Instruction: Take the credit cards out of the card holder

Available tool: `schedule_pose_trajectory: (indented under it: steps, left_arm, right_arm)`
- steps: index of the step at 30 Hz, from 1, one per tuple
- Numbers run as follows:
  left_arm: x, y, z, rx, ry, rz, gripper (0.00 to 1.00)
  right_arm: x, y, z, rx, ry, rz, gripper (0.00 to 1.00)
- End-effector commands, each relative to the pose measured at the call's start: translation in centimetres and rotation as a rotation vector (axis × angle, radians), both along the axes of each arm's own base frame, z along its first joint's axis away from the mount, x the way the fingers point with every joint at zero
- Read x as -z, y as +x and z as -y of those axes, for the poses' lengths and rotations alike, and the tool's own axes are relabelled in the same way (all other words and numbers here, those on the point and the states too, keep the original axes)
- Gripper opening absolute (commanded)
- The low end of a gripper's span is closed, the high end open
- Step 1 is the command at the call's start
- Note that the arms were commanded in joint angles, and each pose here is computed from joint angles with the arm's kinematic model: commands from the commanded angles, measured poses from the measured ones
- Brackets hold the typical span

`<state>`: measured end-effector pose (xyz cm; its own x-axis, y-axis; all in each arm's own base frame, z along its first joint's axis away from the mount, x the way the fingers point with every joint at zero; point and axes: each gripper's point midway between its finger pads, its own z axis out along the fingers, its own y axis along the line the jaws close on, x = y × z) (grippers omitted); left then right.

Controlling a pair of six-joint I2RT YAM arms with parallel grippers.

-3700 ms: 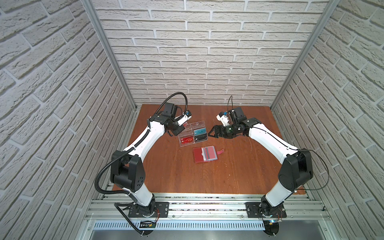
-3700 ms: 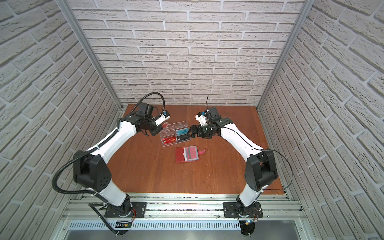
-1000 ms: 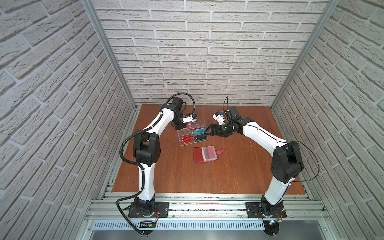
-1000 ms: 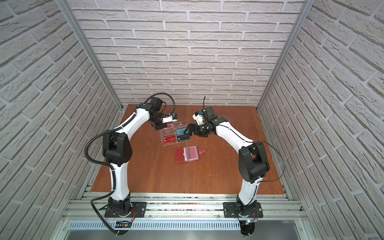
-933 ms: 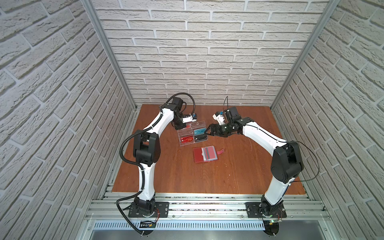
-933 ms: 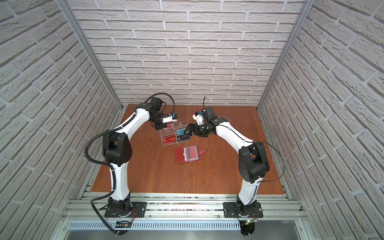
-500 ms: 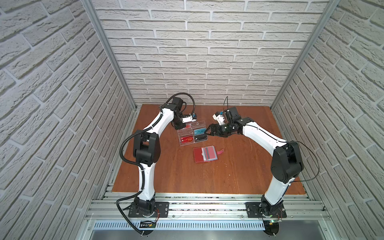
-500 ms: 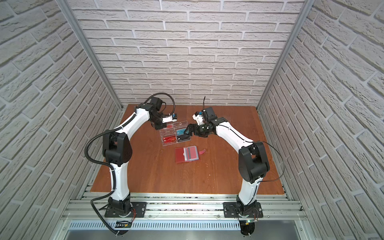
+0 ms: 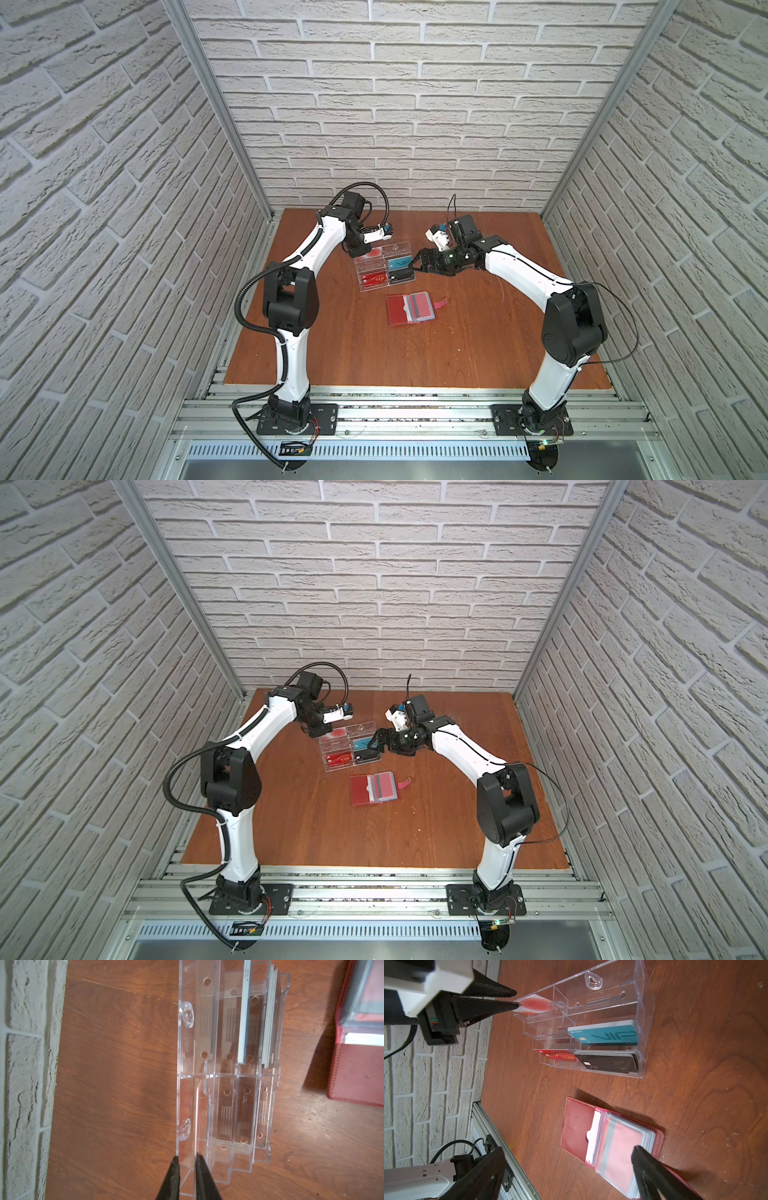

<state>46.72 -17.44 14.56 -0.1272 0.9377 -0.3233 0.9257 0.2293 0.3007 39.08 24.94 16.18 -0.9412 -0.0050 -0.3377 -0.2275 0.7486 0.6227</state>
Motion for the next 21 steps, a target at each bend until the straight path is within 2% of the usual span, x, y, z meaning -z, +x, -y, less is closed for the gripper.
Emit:
schedule_pose_trajectory:
  steps: [1, 6, 10, 11, 13, 14, 18, 21]
  left_arm:
    - [-1.9, -0.3, 0.3, 0.001, -0.036, 0.036, 0.2]
    - [-3.7, 0.2, 0.1, -0.06, -0.097, 0.088, 0.22]
    - [-7.5, 0.3, 0.0, -0.132, -0.235, 0.173, 0.32]
    - [-8.5, 0.2, -0.2, -0.153, -0.271, 0.192, 0.39]
    - [-10.1, -0.3, -0.3, -0.177, -0.336, 0.213, 0.66]
    - [-11.0, -0.8, -0.2, -0.181, -0.381, 0.219, 0.98]
    - [-13.4, -2.2, -1.1, -0.276, -0.481, 0.278, 0.98]
    - [-14.0, -3.3, -1.9, -0.406, -0.574, 0.304, 0.98]
  right_arm:
    - [-2.2, -0.6, -0.2, -0.012, 0.027, 0.05, 0.96]
    - [-2.4, -0.6, -0.2, -0.005, 0.016, 0.057, 0.96]
    - [-2.2, -0.2, 0.3, 0.002, -0.048, 0.075, 0.96]
    - [-2.3, -0.1, 0.5, 0.007, -0.075, 0.087, 0.96]
    - [-2.4, 0.3, 0.6, 0.007, -0.117, 0.106, 0.96]
    - [-2.5, 0.4, 0.6, 0.005, -0.138, 0.116, 0.96]
    - [-2.7, 0.9, 0.1, -0.018, -0.257, 0.17, 0.96]
    - [-3.2, 2.0, -1.2, -0.058, -0.329, 0.237, 0.96]
